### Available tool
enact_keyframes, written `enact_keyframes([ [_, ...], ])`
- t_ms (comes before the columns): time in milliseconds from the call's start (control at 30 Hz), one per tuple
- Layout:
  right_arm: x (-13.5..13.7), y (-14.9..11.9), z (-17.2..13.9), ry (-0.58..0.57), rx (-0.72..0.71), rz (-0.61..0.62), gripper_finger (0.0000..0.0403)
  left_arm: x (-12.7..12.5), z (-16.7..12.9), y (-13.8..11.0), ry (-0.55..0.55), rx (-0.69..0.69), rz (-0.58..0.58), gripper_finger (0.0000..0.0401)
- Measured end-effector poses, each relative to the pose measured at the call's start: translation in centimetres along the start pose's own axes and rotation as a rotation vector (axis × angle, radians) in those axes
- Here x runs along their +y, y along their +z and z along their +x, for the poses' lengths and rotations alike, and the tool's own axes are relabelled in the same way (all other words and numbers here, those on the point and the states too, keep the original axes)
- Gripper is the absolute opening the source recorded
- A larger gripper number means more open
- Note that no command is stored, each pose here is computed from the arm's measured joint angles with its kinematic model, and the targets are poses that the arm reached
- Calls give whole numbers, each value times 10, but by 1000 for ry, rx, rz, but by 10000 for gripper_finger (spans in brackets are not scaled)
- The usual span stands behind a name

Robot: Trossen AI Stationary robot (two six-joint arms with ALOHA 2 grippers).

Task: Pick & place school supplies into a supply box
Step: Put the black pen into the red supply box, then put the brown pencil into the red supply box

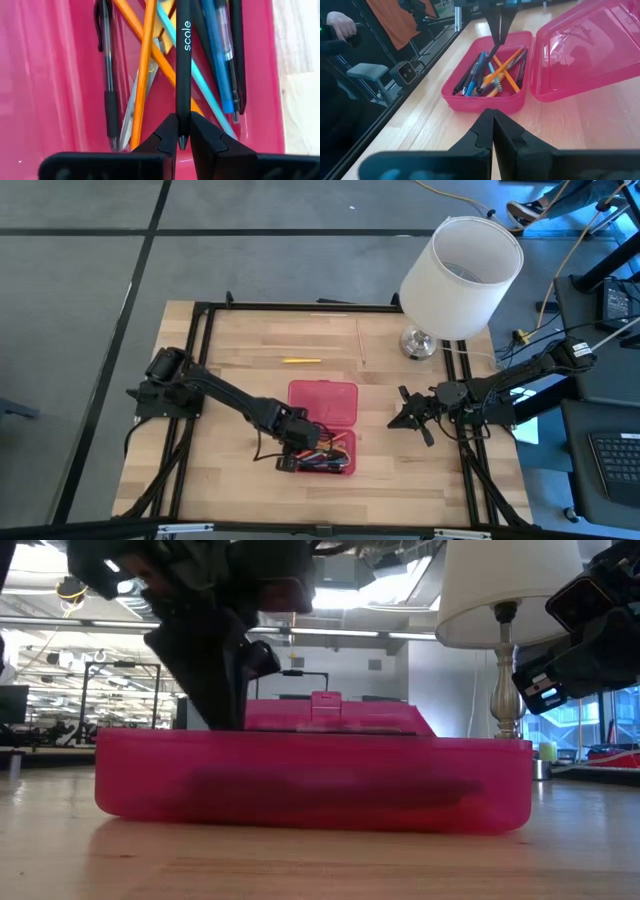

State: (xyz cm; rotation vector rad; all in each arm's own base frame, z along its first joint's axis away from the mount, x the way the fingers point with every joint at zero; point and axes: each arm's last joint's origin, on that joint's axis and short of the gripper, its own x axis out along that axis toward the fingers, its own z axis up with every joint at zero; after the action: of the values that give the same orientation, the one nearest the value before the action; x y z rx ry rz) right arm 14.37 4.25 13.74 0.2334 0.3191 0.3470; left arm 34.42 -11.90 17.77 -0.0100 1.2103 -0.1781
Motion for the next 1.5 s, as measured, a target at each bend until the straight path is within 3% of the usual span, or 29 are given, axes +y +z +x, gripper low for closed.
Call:
enact_keyframes([
  [567,0,0,0,0,1,1,12,-2,1,9,-12,-92,1,43],
  [1200,0,0,0,0,0,1,12,-2,1,9,-12,-90,2,50],
  [1500,0,0,0,2,-1,87,12,1,-12,7,-9,-89,55,52],
])
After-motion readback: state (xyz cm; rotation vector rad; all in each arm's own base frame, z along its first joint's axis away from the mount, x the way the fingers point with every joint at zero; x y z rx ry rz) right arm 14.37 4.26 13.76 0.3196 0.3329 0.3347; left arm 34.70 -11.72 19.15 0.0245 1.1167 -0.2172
